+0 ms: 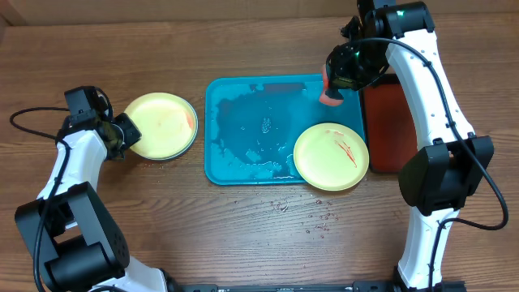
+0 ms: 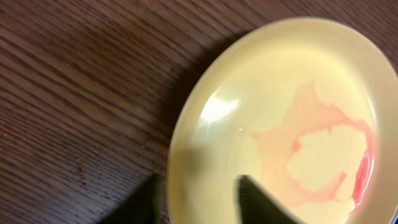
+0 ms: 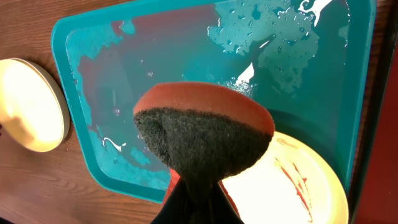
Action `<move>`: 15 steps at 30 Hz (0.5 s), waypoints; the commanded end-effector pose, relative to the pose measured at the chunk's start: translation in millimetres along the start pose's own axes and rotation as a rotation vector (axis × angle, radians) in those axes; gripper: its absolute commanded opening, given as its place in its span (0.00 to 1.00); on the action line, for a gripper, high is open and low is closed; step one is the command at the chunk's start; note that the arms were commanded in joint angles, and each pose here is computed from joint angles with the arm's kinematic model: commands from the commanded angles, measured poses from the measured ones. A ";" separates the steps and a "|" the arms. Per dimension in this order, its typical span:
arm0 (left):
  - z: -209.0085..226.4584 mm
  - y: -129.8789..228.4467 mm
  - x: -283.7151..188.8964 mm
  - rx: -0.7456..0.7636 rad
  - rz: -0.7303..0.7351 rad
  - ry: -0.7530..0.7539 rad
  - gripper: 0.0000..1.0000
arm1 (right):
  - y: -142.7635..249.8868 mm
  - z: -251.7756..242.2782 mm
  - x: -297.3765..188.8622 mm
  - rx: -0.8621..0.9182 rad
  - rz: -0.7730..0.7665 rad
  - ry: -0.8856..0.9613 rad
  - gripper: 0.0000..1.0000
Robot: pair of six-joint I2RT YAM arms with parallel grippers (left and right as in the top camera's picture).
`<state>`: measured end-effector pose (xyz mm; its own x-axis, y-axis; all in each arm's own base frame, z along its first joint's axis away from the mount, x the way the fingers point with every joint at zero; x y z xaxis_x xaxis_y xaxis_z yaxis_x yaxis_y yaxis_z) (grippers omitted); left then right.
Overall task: Clean dirty plates on tray and stack at the side
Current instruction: 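Release the plate and move left gripper to the remaining yellow plate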
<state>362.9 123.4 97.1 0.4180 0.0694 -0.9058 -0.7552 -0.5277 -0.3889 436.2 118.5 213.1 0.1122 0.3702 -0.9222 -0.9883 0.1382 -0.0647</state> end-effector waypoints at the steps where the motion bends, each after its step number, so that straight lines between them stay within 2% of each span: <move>1: -5.1 1.3 -0.7 0.005 0.002 0.022 0.66 | -0.9 5.7 -11.2 -0.016 -0.035 -0.010 0.04; 5: -14.2 -3.3 -8.5 0.030 0.015 0.033 0.63 | -0.9 5.8 -11.2 -0.016 -0.034 -0.010 0.04; 8: -36.3 -11.9 -23.7 0.106 0.019 0.047 0.60 | -1.1 5.6 -11.2 -0.016 -0.035 -0.010 0.04; 12: -84.5 -15.1 -45.6 0.218 0.019 0.095 0.61 | -3.4 0.1 -15.4 0.005 -0.045 -0.009 0.04; 15: -135.5 -3.3 -59.0 0.336 0.012 0.163 0.63 | -7.0 -10.7 -29.3 0.057 -0.081 0.000 0.04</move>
<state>396.3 51.9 154.2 0.4234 -0.0209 -0.9057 -0.8544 -0.3417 -0.3915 437.2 115.5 213.1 0.1154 0.3695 -0.9220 -0.9864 0.1523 -0.0624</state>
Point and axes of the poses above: each gripper's point midway between its finger pads, its own x axis out along the fingers, its own z axis along the line the jaws close on, y = z × x, the point moved 5 cm from there along -x, back along the fingers, and after that the axes turned 3 degrees about x, right-handed, at the moved point
